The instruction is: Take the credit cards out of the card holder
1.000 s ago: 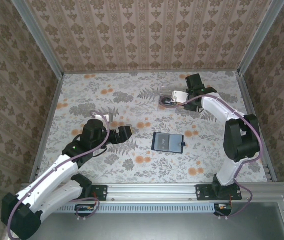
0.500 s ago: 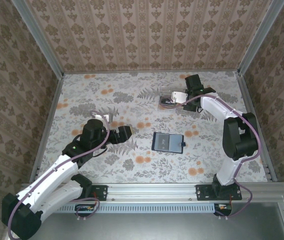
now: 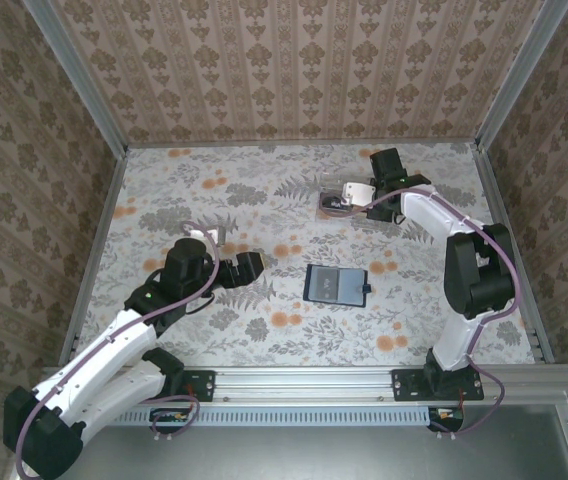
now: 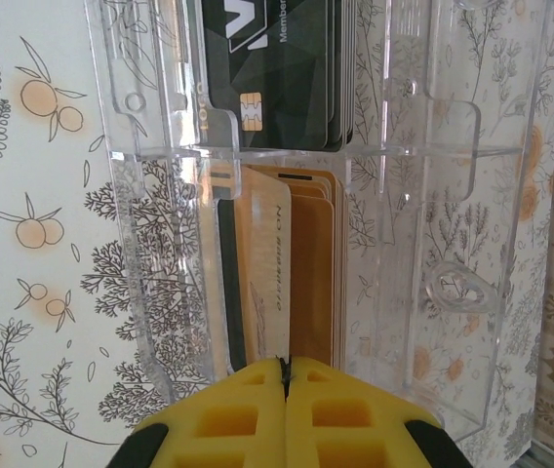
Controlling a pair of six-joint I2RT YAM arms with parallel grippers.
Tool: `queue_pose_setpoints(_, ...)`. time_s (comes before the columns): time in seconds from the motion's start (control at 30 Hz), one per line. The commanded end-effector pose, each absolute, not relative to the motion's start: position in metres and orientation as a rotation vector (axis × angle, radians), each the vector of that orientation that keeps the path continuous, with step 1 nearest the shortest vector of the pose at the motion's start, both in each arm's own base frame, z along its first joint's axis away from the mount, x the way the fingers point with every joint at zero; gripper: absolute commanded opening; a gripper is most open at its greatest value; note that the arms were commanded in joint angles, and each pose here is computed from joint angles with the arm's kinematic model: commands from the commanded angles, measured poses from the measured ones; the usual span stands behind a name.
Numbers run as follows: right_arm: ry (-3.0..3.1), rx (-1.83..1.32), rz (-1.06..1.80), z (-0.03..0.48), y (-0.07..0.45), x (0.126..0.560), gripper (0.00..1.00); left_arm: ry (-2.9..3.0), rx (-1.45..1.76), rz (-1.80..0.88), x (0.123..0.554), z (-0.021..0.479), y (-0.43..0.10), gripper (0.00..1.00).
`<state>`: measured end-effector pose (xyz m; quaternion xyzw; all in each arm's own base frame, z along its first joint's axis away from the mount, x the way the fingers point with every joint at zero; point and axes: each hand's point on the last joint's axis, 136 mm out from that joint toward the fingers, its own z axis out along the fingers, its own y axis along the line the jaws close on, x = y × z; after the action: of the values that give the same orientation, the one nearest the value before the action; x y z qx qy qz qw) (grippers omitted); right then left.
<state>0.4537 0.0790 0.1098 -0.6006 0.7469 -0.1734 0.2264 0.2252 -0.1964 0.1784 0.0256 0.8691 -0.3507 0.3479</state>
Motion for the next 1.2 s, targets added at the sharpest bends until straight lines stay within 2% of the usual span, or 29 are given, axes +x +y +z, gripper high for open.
queue_pose_setpoints(0.0, 2.102, -1.652, -0.477, 0.099, 0.074, 0.457, 0.04, 2.262, 0.063, -0.913, 0.224, 0.174, -0.195, 1.00)
queue_pose_setpoints(0.07, 2.106, -1.636, -0.485, 0.100, 0.073, 0.460, 0.11, 2.262, 0.061, -0.912, 0.225, 0.174, -0.194, 1.00)
queue_pose_setpoints(0.63, 2.159, -1.611, -0.501, 0.089, 0.068, 0.465, 0.09, 2.263, 0.060, -0.915, 0.224, 0.174, -0.194, 1.00)
queue_pose_setpoints(1.17, 2.235, -1.613, -0.434, 0.070, 0.069, 0.453, 0.15, 2.260, 0.056, -0.918, 0.225, 0.174, -0.194, 1.00)
